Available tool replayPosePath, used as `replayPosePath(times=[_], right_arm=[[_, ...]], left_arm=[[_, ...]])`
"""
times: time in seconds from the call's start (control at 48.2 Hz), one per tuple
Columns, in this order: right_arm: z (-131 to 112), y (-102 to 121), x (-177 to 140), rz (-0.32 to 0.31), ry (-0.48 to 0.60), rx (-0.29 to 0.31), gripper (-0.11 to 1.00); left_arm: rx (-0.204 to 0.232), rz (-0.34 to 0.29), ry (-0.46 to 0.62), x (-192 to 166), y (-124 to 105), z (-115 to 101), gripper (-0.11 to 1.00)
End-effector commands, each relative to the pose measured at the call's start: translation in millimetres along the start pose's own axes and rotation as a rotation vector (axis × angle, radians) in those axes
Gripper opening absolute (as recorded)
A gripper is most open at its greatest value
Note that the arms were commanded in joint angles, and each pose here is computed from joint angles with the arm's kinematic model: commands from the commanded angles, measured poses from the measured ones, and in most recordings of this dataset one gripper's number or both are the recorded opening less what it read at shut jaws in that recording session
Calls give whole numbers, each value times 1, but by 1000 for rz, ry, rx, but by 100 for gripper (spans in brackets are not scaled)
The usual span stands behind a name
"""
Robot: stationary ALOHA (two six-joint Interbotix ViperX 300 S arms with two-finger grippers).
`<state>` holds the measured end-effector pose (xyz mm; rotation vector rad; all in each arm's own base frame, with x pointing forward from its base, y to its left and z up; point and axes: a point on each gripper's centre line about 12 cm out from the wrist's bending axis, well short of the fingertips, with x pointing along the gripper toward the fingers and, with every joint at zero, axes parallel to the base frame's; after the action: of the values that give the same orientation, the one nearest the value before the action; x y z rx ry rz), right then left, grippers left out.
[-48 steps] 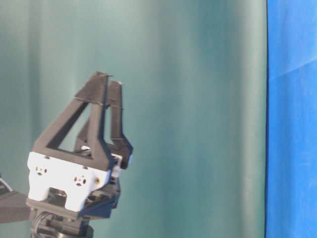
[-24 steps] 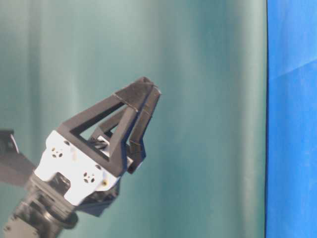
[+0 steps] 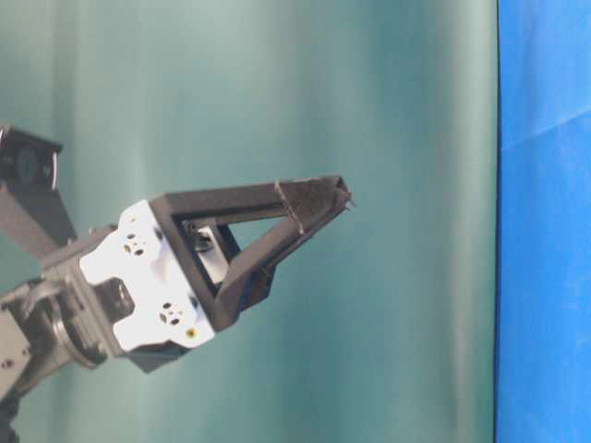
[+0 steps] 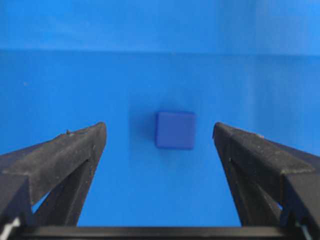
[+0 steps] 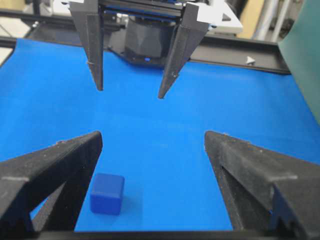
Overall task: Handover the blue block to the right arm after grasping it with the left arm, then place it in the designated position.
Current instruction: 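Move the open left gripper toward the blue cube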
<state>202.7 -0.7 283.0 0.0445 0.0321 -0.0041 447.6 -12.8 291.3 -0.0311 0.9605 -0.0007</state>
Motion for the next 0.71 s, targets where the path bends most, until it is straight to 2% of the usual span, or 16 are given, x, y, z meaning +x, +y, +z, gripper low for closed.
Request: replayPosePath(times=[0.0,0.685], right_arm=[[11,0,2,-1,-26,5,97],[11,0,3,0,-21,5,97]], left_arm=[[7,-1,-23,-14,-2,14,91],[8,-2,-23,-15,-3,16,92]])
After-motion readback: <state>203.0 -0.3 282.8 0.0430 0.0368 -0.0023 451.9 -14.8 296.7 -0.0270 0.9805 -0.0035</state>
